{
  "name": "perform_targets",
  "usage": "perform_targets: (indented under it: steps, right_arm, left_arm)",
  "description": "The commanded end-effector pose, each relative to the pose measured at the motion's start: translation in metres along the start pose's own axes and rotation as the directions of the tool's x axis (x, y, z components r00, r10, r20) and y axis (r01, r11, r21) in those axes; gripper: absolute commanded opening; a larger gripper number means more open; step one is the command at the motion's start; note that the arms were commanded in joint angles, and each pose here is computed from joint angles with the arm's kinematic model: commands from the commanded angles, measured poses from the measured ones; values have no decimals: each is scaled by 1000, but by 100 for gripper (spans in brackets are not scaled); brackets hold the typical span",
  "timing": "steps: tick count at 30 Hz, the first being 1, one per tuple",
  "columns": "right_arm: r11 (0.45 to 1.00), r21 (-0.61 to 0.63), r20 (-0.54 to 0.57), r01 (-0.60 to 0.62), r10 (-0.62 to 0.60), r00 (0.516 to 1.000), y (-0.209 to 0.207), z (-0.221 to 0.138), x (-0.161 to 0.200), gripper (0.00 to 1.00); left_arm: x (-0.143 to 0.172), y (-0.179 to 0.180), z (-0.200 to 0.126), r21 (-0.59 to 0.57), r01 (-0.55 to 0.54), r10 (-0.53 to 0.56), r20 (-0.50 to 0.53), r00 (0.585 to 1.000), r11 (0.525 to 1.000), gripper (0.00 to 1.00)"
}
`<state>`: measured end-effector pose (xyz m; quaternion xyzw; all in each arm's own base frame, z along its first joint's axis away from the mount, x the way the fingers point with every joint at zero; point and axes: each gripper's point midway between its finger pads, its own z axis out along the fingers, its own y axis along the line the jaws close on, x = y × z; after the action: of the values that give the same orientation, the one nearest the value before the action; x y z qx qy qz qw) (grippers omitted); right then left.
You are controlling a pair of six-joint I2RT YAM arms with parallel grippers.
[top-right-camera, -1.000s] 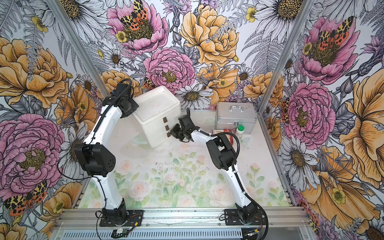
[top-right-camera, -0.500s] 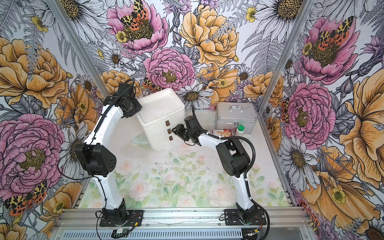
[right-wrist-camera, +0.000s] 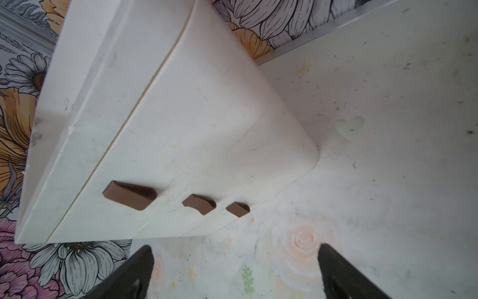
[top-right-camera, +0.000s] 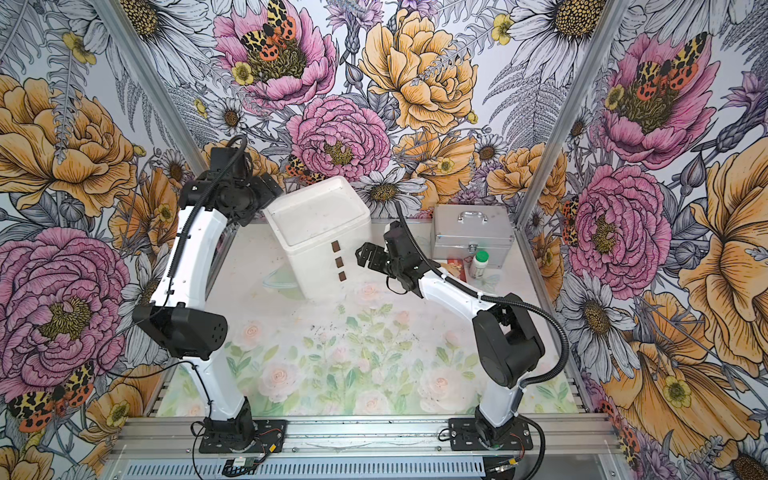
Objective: Sort the rolls of trash bags by color and place them into the drawer
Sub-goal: Close the drawer of the storage box, then reset both arms
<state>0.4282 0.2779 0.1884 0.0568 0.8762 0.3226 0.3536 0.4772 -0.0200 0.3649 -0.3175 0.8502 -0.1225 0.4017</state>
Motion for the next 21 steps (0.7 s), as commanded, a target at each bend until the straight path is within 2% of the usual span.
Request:
perform_targets:
  steps: [1, 4, 6, 9, 12, 15, 18, 20, 21]
  right_arm:
    - [988, 137, 90, 68, -81, 993, -34, -35, -23, 100]
    - [969, 204, 149, 138, -170, 974, -53, -69, -40, 99]
    - [949, 254, 174, 185, -233, 957, -65, -91, -50, 99]
    - [894, 409, 243, 182, -299, 923, -91, -126, -65, 100]
    - [814, 549, 274, 191, -391, 879, -111, -160, -74, 99]
    - [687, 685, 211, 244, -507, 836, -134, -184, -75, 100]
    - [582, 743, 86, 330, -573, 815, -157, -187, -63, 100]
    - [565, 733, 31, 379, -584, 811, -169, -184, -52, 99]
    - [571, 731, 32, 373, -574, 818, -174, -186, -48, 99]
  left_arm:
    - [-51, 9, -85, -18, -40, 44, 282, 958, 999, 99]
    - [-57, 34, -112, -51, -43, 60, 407, 912, 998, 99]
    - [-52, 51, -125, -12, -37, 38, 475, 879, 999, 99]
    - [-37, 78, -143, 71, -36, -13, 586, 810, 997, 99]
    - [-17, 111, -156, 71, -17, -35, 672, 740, 997, 99]
    - [-1, 146, -148, 21, 31, -36, 733, 680, 999, 99]
    - [21, 150, -116, -38, -108, 103, 699, 708, 993, 99]
    - [44, 147, -84, -76, -257, 247, 623, 742, 963, 99]
    - [61, 145, -66, -87, -363, 345, 571, 745, 928, 99]
